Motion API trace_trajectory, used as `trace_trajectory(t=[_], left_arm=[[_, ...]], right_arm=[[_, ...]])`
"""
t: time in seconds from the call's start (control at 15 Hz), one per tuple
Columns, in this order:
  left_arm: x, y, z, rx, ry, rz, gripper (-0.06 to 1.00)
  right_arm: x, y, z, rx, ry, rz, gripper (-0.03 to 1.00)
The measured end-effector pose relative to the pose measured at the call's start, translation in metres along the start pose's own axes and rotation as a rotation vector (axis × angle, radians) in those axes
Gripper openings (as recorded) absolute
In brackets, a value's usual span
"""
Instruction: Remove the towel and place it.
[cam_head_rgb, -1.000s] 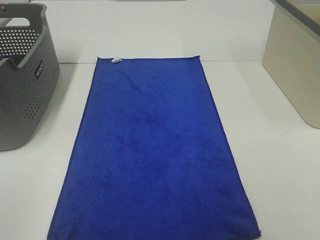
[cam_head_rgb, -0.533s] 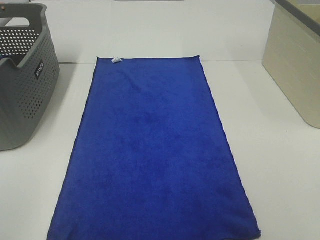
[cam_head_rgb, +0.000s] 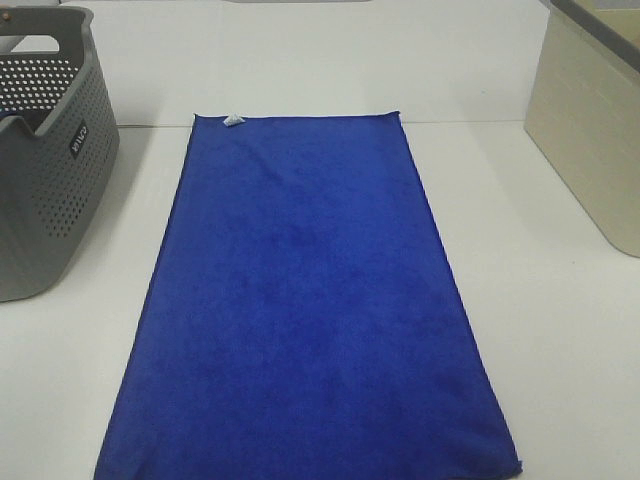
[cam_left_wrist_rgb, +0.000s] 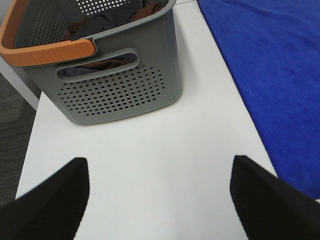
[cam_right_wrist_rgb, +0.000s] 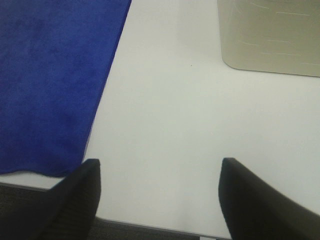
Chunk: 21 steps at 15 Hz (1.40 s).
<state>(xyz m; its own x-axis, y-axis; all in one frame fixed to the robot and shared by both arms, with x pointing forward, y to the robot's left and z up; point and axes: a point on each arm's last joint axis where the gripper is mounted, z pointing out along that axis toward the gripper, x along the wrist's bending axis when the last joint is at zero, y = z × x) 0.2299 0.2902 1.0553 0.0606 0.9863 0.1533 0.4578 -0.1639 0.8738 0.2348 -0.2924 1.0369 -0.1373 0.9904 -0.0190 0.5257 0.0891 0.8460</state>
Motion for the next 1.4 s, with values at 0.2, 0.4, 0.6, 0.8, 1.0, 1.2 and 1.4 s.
trace_trajectory(t=[0.2, 0.4, 0.6, 0.8, 1.0, 1.2, 1.4], left_arm=[[0.0001, -0.0001, -0.0001, -0.002, -0.011, 0.006, 0.74], [0.0003, -0.0002, -0.0003, -0.005, -0.03, 0.016, 0.74], [0.0003, -0.0002, -0.0003, -0.005, -0.03, 0.016, 0.74], [0.0003, -0.0002, -0.0003, -0.005, -0.03, 0.016, 0.74], [0.0003, -0.0002, -0.0003, -0.005, -0.03, 0.016, 0.74], [0.0003, -0.0002, -0.0003, -0.005, -0.03, 0.016, 0.74], [0.0003, -0.0002, -0.0003, -0.005, -0.03, 0.016, 0.74]], right_arm=[[0.0, 0.0, 0.0, 0.0, 0.0, 0.0, 0.67], [0.0, 0.0, 0.0, 0.0, 0.0, 0.0, 0.67], [0.0, 0.0001, 0.0, -0.001, 0.0, 0.0, 0.67], [0.0, 0.0001, 0.0, -0.001, 0.0, 0.0, 0.67], [0.0, 0.0001, 0.0, -0.001, 0.0, 0.0, 0.67], [0.0, 0.0001, 0.0, -0.001, 0.0, 0.0, 0.67], [0.0, 0.0001, 0.0, -0.001, 0.0, 0.0, 0.67]])
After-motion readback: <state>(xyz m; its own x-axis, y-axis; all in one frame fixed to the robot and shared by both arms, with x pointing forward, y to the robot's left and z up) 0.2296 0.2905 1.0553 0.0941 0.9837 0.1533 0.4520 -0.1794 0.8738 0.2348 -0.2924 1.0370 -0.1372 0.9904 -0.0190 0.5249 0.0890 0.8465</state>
